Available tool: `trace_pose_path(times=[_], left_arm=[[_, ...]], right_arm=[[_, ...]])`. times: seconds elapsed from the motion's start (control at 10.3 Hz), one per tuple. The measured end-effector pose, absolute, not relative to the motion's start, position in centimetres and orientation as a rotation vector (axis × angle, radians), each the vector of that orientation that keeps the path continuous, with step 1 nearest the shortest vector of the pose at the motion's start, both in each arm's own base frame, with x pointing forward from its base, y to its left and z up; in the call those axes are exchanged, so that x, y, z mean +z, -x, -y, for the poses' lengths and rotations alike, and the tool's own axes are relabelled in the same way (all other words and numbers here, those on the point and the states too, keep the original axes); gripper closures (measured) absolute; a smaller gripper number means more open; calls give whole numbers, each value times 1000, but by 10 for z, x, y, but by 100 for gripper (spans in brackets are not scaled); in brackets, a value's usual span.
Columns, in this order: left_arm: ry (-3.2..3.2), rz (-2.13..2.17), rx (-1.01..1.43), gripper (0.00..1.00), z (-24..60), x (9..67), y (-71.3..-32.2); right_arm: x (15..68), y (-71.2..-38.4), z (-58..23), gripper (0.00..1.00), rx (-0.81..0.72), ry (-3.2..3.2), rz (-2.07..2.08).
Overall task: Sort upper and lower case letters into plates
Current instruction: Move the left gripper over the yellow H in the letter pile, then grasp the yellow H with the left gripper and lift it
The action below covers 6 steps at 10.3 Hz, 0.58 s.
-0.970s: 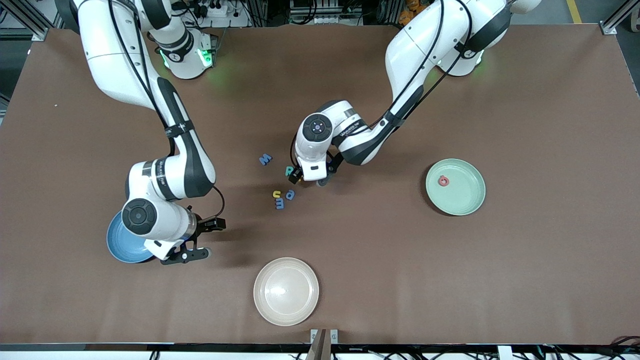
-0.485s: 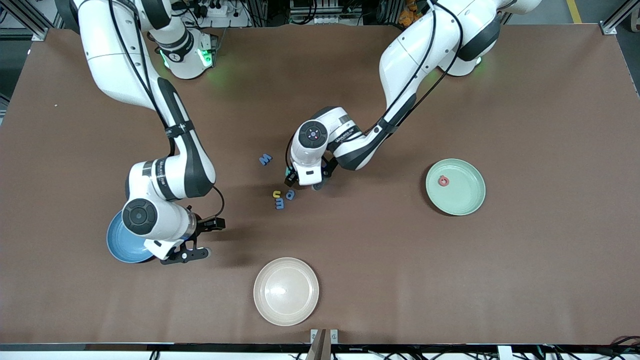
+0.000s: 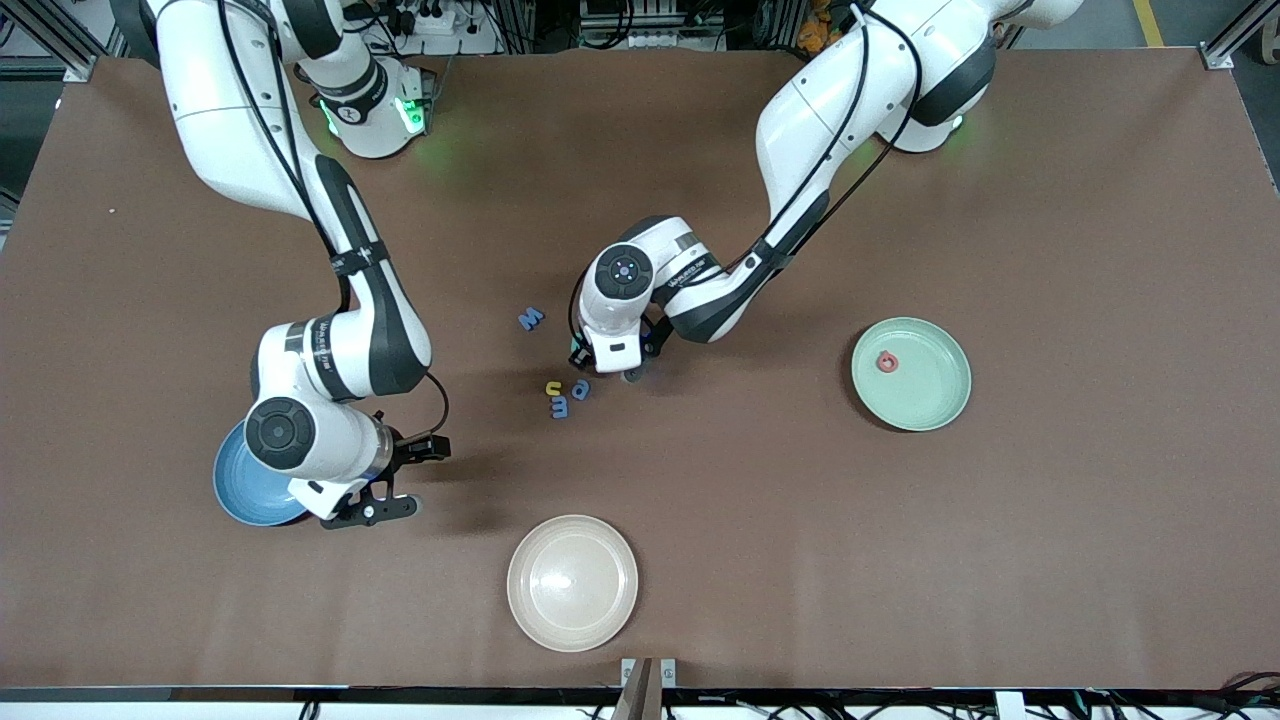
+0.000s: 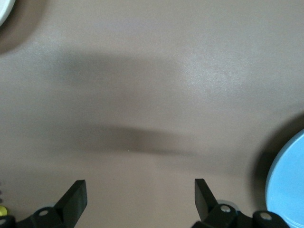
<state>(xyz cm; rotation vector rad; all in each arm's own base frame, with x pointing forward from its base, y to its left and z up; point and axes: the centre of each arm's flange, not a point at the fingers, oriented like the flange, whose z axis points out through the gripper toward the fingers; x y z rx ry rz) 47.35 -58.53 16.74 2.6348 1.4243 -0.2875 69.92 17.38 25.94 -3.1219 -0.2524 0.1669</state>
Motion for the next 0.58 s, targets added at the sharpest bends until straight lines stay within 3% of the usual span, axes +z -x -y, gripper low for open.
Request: trace_pose_path(times=[0.58], left_arm=[[-2630,-1433,-287,35,584,168,-476]], right_arm=[[259,-695,-191,0,165,3121,269]])
